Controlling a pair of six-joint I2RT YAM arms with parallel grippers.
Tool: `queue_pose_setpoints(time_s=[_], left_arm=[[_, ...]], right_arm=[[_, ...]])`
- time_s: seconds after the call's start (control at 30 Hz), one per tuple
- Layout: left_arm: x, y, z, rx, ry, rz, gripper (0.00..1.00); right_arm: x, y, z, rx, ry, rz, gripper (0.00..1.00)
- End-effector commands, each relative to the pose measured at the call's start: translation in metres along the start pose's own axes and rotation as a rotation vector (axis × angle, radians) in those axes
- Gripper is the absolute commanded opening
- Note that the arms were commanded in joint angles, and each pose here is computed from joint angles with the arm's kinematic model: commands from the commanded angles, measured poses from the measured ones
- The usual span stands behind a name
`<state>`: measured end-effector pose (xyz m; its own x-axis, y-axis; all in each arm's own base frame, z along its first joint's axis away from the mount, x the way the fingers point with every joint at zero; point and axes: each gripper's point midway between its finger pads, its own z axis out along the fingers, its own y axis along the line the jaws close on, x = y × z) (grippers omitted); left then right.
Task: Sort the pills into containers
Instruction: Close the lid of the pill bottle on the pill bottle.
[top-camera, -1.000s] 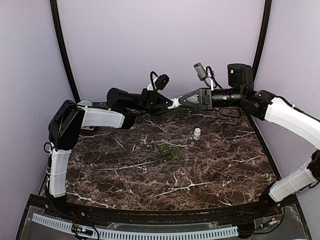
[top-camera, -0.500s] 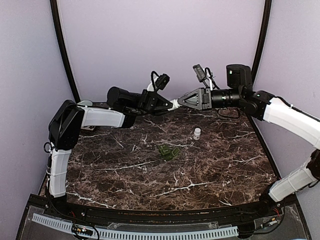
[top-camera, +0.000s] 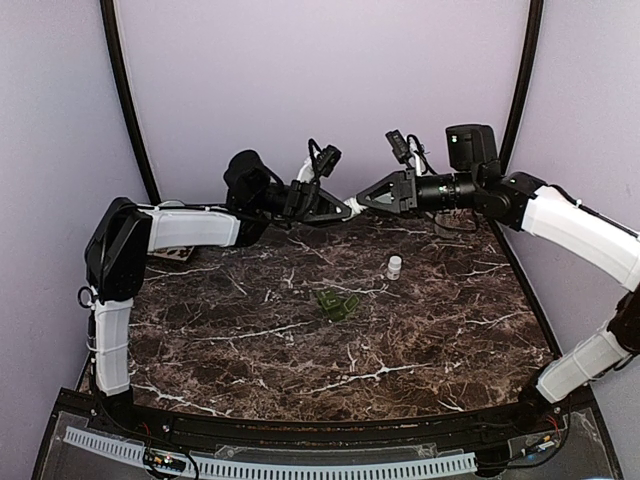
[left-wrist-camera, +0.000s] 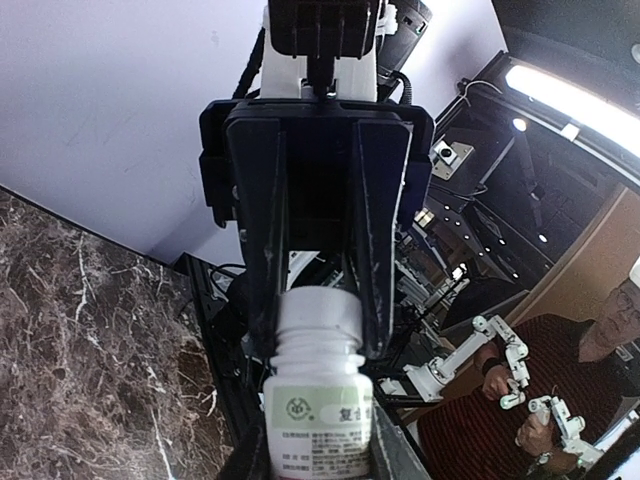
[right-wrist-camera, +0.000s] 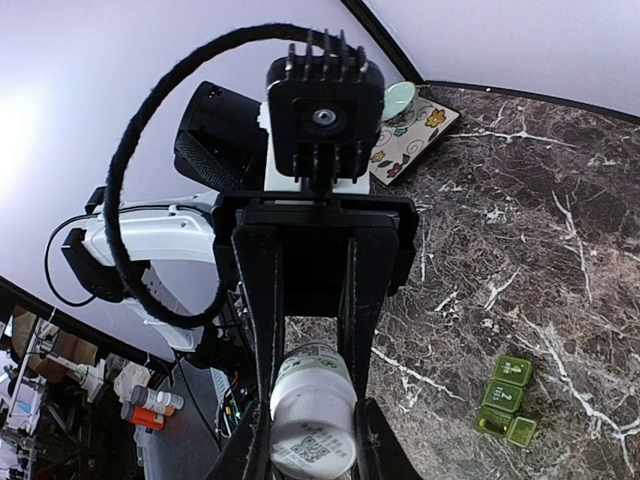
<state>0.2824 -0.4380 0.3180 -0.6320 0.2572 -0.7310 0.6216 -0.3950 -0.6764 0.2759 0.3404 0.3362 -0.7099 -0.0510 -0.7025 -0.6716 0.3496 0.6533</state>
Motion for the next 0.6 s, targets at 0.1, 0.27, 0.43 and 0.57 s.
queue_pose_setpoints(time_s=[0.1, 0.27, 0.43, 0.57], left_arm=[[-0.039, -0.035, 0.047, -0.132, -0.106, 0.203, 0.00], [-0.045, -0.032, 0.047, -0.252, -0.102, 0.299, 0.00], [-0.054, -0.027, 0.041, -0.372, -0.147, 0.367, 0.00], [-0.060, -0.026, 0.040, -0.435, -0.177, 0.430, 0.00]], right_arm=[[0.019, 0.008, 0.040, -0.054, 0.107, 0.070, 0.00], [0.017, -0.001, 0.044, -0.016, 0.137, 0.133, 0.00], [0.017, -0.011, 0.048, 0.011, 0.153, 0.186, 0.00], [0.015, -0.014, 0.047, -0.007, 0.151, 0.230, 0.00]])
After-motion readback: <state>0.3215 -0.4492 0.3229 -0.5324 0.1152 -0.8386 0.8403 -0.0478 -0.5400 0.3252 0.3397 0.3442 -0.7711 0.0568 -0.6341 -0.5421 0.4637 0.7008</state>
